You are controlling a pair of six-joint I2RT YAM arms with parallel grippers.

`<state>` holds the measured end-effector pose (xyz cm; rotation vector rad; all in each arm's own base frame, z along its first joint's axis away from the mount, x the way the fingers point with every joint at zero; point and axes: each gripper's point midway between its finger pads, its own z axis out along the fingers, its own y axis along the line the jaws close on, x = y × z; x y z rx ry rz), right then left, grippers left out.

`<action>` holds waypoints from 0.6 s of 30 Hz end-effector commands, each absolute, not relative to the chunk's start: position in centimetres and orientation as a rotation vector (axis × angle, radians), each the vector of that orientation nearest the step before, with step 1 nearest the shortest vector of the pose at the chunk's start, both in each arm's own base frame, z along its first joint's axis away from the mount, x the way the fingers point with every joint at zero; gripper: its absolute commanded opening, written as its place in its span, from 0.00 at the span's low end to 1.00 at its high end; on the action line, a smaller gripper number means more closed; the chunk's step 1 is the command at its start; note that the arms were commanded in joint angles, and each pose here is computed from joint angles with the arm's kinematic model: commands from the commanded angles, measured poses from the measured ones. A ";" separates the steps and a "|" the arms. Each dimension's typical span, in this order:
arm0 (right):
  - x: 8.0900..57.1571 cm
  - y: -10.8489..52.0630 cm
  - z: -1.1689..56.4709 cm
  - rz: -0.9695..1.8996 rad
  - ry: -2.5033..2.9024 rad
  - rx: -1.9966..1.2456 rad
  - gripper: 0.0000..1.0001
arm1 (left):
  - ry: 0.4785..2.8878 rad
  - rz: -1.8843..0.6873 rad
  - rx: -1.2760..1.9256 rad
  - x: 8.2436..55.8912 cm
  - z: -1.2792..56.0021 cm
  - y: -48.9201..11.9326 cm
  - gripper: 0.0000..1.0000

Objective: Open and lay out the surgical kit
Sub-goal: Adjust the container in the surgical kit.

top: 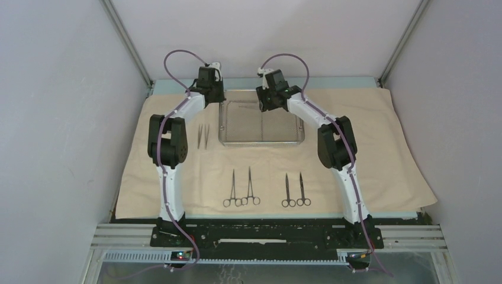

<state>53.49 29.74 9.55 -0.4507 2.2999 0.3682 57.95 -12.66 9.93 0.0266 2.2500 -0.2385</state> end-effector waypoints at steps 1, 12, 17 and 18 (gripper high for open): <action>52.3 31.5 7.8 0.188 2.286 -0.542 0.53 | 2.026 -0.298 0.083 59.4 18.2 -13.7 0.00; 51.0 33.5 4.1 0.102 2.316 -0.685 0.61 | 2.094 -0.317 0.096 59.4 16.7 -14.0 0.00; 50.2 34.1 4.2 0.173 2.338 -0.697 0.57 | 2.156 -0.377 0.077 59.5 14.4 -14.3 0.00; 50.1 34.1 4.4 0.177 2.337 -0.699 0.57 | 2.176 -0.399 0.092 59.4 14.1 -14.5 0.00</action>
